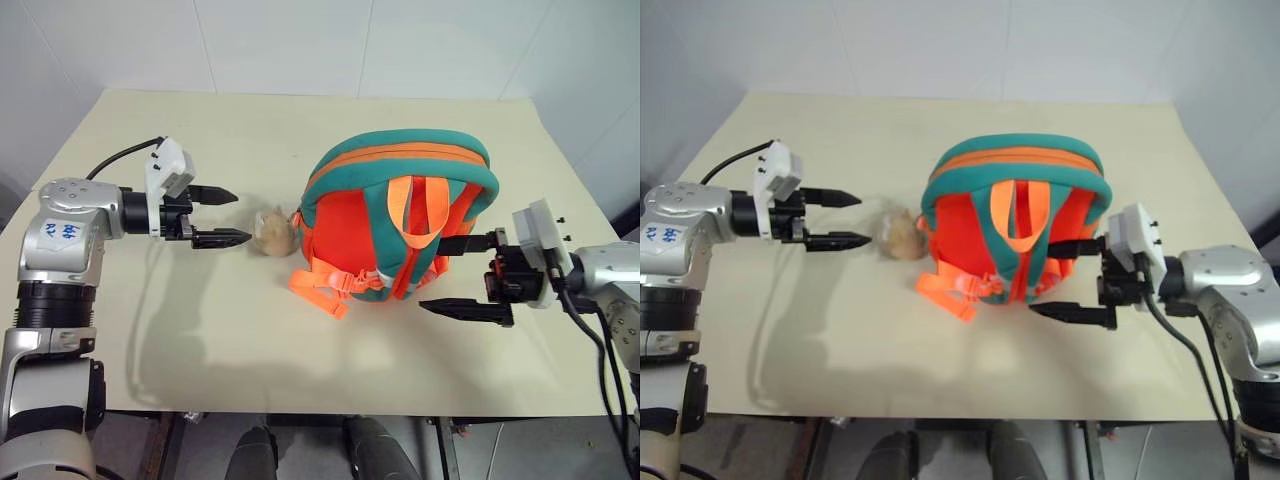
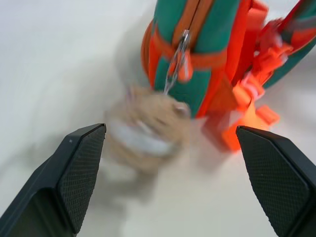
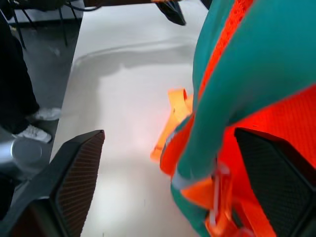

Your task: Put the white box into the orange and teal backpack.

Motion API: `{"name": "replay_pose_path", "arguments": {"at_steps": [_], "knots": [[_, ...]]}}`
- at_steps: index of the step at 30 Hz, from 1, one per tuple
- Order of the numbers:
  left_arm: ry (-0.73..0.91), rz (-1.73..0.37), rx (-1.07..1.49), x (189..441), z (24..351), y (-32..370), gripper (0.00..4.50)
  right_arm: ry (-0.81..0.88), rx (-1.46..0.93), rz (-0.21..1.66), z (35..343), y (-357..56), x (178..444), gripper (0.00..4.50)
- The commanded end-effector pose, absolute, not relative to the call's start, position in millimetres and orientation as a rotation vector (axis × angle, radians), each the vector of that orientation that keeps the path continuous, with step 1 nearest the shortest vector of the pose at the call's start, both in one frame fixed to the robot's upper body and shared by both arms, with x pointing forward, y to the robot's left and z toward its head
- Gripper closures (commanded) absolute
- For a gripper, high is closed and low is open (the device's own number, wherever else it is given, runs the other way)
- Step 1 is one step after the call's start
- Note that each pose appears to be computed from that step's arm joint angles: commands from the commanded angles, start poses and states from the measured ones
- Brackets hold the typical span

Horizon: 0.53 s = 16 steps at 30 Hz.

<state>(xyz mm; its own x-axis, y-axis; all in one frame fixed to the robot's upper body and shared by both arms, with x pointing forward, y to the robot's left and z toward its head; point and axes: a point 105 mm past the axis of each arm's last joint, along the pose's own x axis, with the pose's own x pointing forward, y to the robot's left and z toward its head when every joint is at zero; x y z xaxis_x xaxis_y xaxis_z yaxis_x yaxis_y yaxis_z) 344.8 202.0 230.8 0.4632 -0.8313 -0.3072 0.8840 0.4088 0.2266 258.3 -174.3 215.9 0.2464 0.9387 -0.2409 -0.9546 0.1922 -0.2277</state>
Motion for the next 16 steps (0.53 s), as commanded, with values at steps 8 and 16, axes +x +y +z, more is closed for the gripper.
{"name": "replay_pose_path", "arguments": {"at_steps": [8, 16], "knots": [[-0.228, -1.084, 0.338, 310, 278, 254, 0.0, 0.012, -0.484, 1.055, 247, -257, 265, 0.04], [-0.187, -1.031, 0.398, 302, 277, 282, 0.0, -0.047, -0.466, 0.95, 255, -275, 270, 0.04]]}}
